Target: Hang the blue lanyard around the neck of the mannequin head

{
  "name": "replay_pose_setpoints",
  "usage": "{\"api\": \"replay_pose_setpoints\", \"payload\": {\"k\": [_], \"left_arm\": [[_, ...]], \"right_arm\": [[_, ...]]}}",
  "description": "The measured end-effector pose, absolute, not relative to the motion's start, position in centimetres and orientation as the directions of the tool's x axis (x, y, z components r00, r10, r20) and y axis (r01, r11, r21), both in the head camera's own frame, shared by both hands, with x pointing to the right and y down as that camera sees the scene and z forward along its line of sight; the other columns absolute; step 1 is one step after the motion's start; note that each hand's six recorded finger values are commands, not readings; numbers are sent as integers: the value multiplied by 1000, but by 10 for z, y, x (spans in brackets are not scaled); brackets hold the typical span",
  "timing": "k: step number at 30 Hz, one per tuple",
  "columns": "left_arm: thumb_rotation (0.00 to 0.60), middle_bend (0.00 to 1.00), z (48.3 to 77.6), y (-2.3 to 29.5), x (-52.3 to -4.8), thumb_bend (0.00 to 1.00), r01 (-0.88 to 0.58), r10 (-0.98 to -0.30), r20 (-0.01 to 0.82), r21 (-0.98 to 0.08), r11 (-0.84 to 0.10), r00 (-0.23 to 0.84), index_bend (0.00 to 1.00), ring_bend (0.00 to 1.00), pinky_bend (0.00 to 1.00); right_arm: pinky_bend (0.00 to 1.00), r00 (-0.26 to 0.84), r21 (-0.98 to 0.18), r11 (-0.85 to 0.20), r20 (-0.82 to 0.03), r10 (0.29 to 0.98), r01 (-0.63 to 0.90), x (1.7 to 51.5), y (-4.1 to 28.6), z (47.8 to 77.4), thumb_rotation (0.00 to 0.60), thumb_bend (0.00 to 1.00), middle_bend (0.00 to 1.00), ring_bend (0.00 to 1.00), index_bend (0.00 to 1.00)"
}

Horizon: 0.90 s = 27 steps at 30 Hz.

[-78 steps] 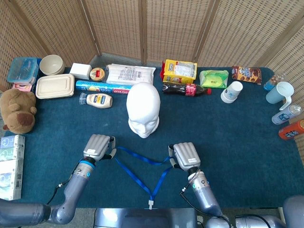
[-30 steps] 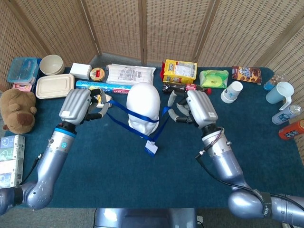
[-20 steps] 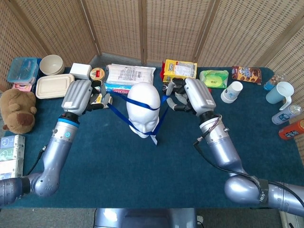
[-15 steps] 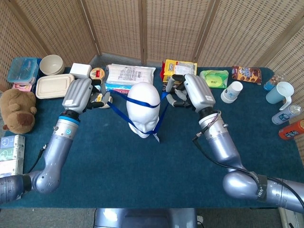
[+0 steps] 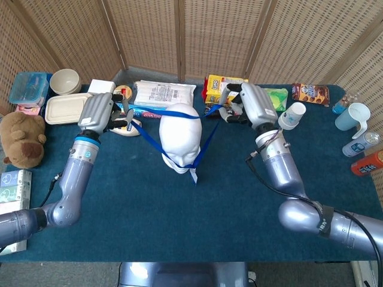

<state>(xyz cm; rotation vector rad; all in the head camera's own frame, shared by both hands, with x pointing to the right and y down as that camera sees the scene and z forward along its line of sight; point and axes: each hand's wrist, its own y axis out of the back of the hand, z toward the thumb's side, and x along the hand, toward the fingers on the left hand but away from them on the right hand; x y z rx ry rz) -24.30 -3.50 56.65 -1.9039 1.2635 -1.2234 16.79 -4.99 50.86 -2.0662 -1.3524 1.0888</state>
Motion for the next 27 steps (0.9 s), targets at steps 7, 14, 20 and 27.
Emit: {"api": "replay_pose_setpoints", "payload": {"k": [7, 14, 20, 27], "left_arm": [[527, 1000, 580, -45, -237, 437, -409, -906, 401, -811, -419, 134, 639, 1000, 1000], [529, 1000, 591, -50, -223, 437, -407, -897, 421, -802, -437, 134, 639, 1000, 1000], [534, 1000, 598, -50, -215, 439, -401, -895, 426, -803, -441, 133, 639, 1000, 1000], [533, 1000, 605, -51, -207, 438, -393, -893, 432, -805, -444, 123, 639, 1000, 1000]], "right_arm": [[1000, 171, -731, -420, -394, 903, 538, 174, -62, 519, 600, 469, 1000, 1000, 629], [1000, 140, -750, -422, -412, 900, 510, 176, -74, 530, 600, 469, 1000, 1000, 633], [1000, 128, -764, -437, -431, 893, 475, 176, -79, 540, 600, 468, 1000, 1000, 633], [1000, 126, -778, -457, -449, 884, 431, 167, -87, 552, 600, 465, 1000, 1000, 634]]}}
